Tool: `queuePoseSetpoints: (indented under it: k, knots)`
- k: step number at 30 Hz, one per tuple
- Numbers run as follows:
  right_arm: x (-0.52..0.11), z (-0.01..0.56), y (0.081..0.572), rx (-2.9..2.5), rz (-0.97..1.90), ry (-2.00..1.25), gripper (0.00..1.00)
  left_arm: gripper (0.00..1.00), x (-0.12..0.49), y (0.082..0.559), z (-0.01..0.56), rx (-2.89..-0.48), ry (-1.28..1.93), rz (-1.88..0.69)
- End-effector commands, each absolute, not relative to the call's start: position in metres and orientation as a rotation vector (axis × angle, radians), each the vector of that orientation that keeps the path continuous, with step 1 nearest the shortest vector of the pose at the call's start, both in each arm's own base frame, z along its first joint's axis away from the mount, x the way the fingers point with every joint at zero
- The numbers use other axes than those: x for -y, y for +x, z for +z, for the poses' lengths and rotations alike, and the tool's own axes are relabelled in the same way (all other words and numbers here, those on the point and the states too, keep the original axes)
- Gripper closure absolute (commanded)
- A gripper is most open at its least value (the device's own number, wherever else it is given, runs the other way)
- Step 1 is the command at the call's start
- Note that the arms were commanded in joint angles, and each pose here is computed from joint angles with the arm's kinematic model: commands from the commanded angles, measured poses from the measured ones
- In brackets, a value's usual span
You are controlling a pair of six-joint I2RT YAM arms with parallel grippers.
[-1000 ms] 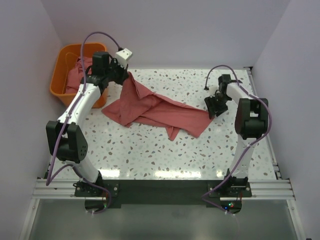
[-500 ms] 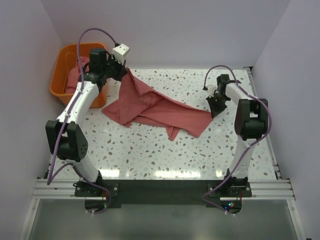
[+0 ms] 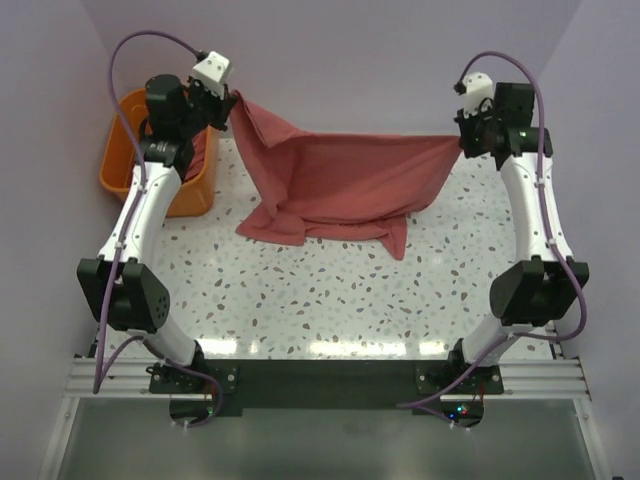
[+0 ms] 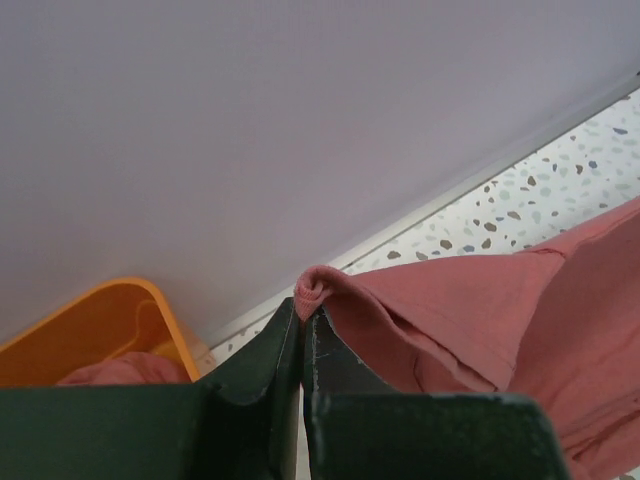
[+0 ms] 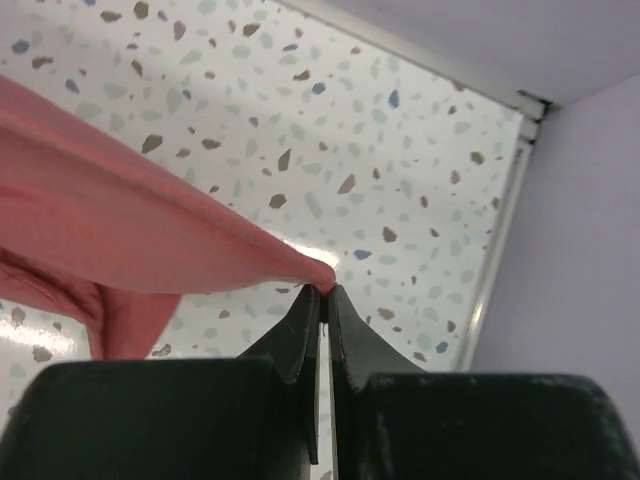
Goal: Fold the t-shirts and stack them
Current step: Flatten the tshirt out
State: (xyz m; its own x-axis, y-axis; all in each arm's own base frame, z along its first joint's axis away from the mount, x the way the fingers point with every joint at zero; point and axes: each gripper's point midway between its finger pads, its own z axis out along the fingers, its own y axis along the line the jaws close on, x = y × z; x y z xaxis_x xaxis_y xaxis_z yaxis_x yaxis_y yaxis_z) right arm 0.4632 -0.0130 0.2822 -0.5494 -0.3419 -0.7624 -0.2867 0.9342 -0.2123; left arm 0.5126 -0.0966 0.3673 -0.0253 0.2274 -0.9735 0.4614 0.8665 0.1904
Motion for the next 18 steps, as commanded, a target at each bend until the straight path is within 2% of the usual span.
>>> queuePoseSetpoints:
  k: [1, 3, 6, 10, 12, 14, 18]
  knots:
    - [0.034, 0.356, 0.463, -1.991, -0.208, -0.324, 1.00, 1.00, 0.080, 0.476, 0.482, -1.285, 0.480, -0.101]
    - [0.042, 0.402, 0.450, -1.875, -0.264, -0.268, 1.00, 1.00, 0.075, 0.464, 0.499, -1.218, 0.475, -0.076]
    - [0.053, 0.464, 0.418, -1.712, -0.338, -0.195, 1.00, 1.00, 0.070, 0.419, 0.541, -1.085, 0.478, -0.026]
    - [0.062, 0.524, 0.363, -1.533, -0.416, -0.106, 1.00, 1.00, 0.062, 0.365, 0.568, -0.973, 0.457, 0.035]
    - [0.064, 0.554, 0.324, -1.431, -0.446, -0.069, 1.00, 1.00, 0.054, 0.323, 0.593, -0.884, 0.427, 0.085]
    - [0.070, 0.571, 0.295, -1.365, -0.487, -0.024, 1.00, 1.00, 0.047, 0.302, 0.597, -0.851, 0.394, 0.117]
    - [0.075, 0.623, 0.205, -1.151, -0.561, 0.045, 1.00, 1.00, 0.034, 0.223, 0.626, -0.705, 0.337, 0.182]
